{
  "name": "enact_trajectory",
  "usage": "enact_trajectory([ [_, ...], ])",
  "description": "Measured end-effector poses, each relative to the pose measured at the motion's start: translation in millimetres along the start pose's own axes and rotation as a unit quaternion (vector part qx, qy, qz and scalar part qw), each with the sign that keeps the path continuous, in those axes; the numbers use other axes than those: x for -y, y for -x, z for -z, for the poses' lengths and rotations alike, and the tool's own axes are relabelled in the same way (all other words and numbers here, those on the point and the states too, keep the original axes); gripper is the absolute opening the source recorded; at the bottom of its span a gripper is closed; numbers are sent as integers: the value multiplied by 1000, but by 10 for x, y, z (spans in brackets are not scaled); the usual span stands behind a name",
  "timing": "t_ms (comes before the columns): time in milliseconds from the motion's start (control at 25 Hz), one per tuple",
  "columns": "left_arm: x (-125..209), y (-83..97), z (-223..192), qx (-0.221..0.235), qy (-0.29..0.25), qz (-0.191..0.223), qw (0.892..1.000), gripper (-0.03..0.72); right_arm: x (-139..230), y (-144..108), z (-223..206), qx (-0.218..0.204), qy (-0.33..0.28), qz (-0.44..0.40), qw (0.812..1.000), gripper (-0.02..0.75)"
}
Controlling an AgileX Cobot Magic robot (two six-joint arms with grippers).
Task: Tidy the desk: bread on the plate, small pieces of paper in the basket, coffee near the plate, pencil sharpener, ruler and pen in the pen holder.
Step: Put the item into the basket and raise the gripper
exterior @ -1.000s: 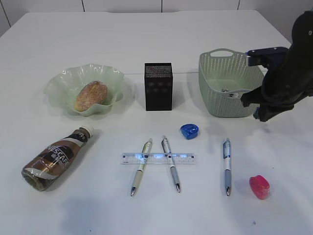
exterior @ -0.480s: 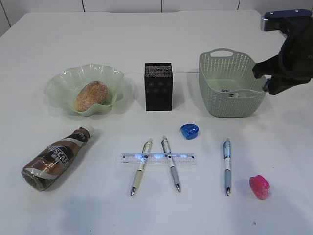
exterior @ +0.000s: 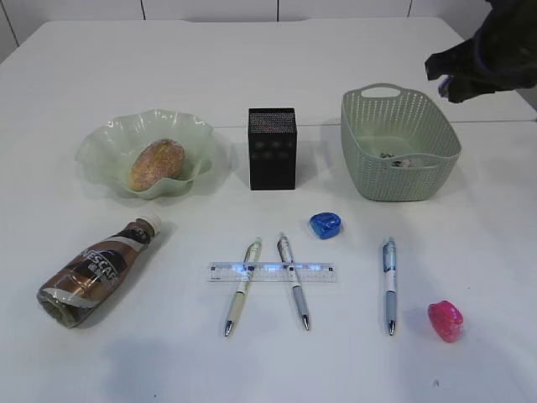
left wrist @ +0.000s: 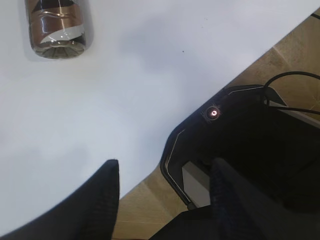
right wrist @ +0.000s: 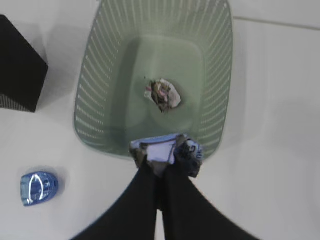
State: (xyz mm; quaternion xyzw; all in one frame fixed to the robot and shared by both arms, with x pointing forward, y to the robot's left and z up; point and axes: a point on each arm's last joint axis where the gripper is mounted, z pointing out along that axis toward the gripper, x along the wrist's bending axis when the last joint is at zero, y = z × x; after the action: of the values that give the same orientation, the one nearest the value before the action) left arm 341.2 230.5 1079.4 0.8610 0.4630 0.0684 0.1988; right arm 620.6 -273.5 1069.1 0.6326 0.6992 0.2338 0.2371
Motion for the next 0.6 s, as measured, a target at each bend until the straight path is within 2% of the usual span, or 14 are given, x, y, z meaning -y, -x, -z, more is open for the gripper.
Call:
enact_trajectory([
  [520,0,0,0,0,0,0,1000,400,-30,-12,-515,-1,35,0,999,15],
  [600,0,0,0,0,0,0,1000,400,-39,-16,-710,-2,35,0,999,15],
])
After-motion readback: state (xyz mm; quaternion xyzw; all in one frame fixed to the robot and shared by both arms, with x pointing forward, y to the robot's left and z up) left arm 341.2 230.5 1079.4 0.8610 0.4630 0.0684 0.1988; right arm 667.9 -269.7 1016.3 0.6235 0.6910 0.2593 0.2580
